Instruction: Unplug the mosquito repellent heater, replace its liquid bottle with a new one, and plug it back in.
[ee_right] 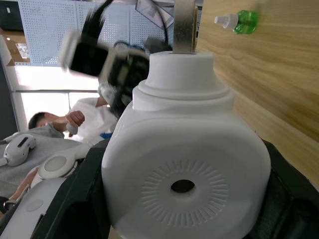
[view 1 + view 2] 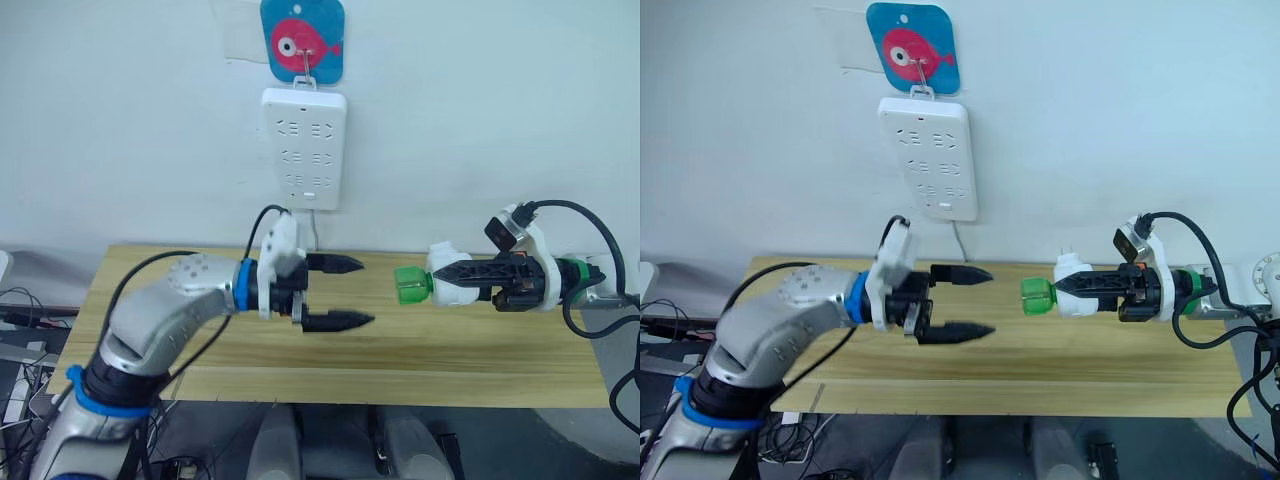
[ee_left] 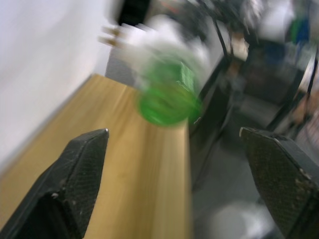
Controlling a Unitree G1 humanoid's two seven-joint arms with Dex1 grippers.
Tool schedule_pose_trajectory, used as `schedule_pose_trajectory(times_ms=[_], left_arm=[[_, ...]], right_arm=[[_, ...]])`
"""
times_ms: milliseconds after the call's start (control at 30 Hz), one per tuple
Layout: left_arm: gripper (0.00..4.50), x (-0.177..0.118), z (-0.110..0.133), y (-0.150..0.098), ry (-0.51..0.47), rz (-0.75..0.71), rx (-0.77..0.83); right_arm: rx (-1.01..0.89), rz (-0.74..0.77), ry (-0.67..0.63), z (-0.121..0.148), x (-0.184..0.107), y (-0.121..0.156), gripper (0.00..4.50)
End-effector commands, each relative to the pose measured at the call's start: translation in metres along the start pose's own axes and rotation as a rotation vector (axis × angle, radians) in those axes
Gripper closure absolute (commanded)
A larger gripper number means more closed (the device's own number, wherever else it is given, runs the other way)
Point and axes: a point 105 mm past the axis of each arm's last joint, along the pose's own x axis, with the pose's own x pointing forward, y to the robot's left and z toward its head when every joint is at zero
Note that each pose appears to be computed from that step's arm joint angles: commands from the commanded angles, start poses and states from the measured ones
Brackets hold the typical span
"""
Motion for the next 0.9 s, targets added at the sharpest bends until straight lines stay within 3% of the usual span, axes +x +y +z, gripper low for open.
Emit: schedule_pose_trajectory(times_ms=[33, 167, 333, 633, 900], left_arm=[[0.03, 0.003, 0.01, 0.001, -0.048, 0.076, 0.503], [0.03, 0.012, 0.002, 0.002, -0.102, 0.157, 0.641], [0.03, 0.032, 0.003, -0.004, -0.174, 0.138, 0.829], [0.03, 0.041, -0.002, 0.0, -0.184, 0.147, 0.898], [2.23, 0.044, -0.001, -0.001, -0.202, 0.145, 0.88]], right_arm=[[-0.035, 0.038, -0.006, 0.004, -0.001, 0.013, 1.49], [-0.045, 0.046, 0.004, 0.004, 0.002, 0.015, 1.49], [-0.051, 0.077, 0.009, 0.005, 0.008, 0.017, 1.49], [-0.05, 0.084, 0.016, 0.005, 0.009, 0.018, 1.49], [-0.052, 0.093, 0.021, 0.006, 0.009, 0.02, 1.49]])
